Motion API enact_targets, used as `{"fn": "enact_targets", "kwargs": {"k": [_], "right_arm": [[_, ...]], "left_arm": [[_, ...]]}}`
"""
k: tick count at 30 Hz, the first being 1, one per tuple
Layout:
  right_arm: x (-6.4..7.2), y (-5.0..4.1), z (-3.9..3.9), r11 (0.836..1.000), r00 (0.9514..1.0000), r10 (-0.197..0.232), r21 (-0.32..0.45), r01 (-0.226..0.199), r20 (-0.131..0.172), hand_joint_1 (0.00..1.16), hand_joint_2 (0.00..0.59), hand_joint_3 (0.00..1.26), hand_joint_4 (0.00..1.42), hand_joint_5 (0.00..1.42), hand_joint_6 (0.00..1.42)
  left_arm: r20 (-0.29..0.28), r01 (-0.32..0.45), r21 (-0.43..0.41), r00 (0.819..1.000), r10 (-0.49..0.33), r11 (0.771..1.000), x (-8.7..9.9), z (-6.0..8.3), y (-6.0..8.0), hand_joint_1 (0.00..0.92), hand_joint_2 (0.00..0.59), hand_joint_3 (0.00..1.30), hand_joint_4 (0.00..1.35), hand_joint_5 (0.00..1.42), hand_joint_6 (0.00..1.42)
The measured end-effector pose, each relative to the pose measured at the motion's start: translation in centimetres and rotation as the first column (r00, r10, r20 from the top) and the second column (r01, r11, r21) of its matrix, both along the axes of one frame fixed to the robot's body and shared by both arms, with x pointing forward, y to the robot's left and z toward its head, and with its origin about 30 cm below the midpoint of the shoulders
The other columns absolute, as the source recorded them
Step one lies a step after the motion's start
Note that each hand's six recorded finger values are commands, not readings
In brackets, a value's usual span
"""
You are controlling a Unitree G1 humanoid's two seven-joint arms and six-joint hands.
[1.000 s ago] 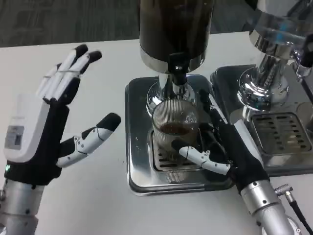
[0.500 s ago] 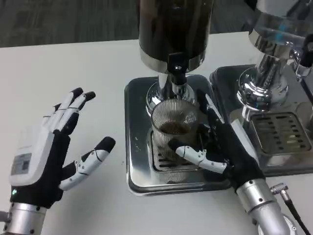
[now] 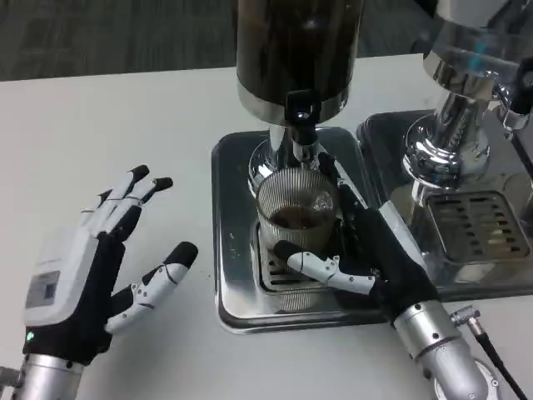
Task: Grasp the cup under the faucet to collect the drink, then remove the cup.
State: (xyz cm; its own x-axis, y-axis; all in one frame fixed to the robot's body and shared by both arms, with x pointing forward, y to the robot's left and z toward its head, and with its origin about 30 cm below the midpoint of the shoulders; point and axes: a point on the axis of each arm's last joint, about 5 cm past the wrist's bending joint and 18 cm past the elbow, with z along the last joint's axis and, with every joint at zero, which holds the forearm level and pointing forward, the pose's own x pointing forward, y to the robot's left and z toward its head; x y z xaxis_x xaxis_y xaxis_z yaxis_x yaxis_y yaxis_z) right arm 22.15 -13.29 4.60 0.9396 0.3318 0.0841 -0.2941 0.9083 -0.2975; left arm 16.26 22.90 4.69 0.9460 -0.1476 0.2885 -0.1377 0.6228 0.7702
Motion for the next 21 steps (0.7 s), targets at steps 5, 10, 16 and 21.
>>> {"fn": "enact_targets", "kwargs": {"k": [5, 10, 16, 21], "right_arm": [[0.22, 0.01, 0.16, 1.000, 1.0000, 0.006, -0.015, -0.006, -0.002, 0.75, 0.157, 0.00, 0.03, 0.07, 0.27], [0.43, 0.13, 0.29, 1.000, 1.0000, 0.008, -0.015, -0.008, -0.001, 0.77, 0.152, 0.00, 0.09, 0.11, 0.31], [0.59, 0.35, 0.37, 1.000, 0.9999, 0.017, -0.013, -0.017, -0.002, 0.81, 0.152, 0.00, 0.17, 0.21, 0.39], [0.69, 0.50, 0.36, 1.000, 0.9999, 0.016, -0.009, -0.016, -0.006, 0.87, 0.163, 0.12, 0.29, 0.34, 0.51]], "left_arm": [[-0.017, 0.003, -0.002, 1.000, -0.003, 1.000, -0.41, -0.27, -0.07, 0.000, 0.227, 0.25, 0.09, 0.22, 0.12], [-0.015, 0.009, -0.004, 1.000, -0.009, 1.000, -0.46, -0.24, -0.16, 0.000, 0.227, 0.25, 0.10, 0.23, 0.13], [-0.019, 0.009, -0.004, 1.000, -0.009, 1.000, -0.73, -0.28, -0.22, 0.000, 0.226, 0.24, 0.10, 0.24, 0.14], [-0.015, 0.015, -0.004, 1.000, -0.015, 1.000, -0.83, -0.21, -0.37, 0.000, 0.222, 0.24, 0.10, 0.24, 0.14]]}}
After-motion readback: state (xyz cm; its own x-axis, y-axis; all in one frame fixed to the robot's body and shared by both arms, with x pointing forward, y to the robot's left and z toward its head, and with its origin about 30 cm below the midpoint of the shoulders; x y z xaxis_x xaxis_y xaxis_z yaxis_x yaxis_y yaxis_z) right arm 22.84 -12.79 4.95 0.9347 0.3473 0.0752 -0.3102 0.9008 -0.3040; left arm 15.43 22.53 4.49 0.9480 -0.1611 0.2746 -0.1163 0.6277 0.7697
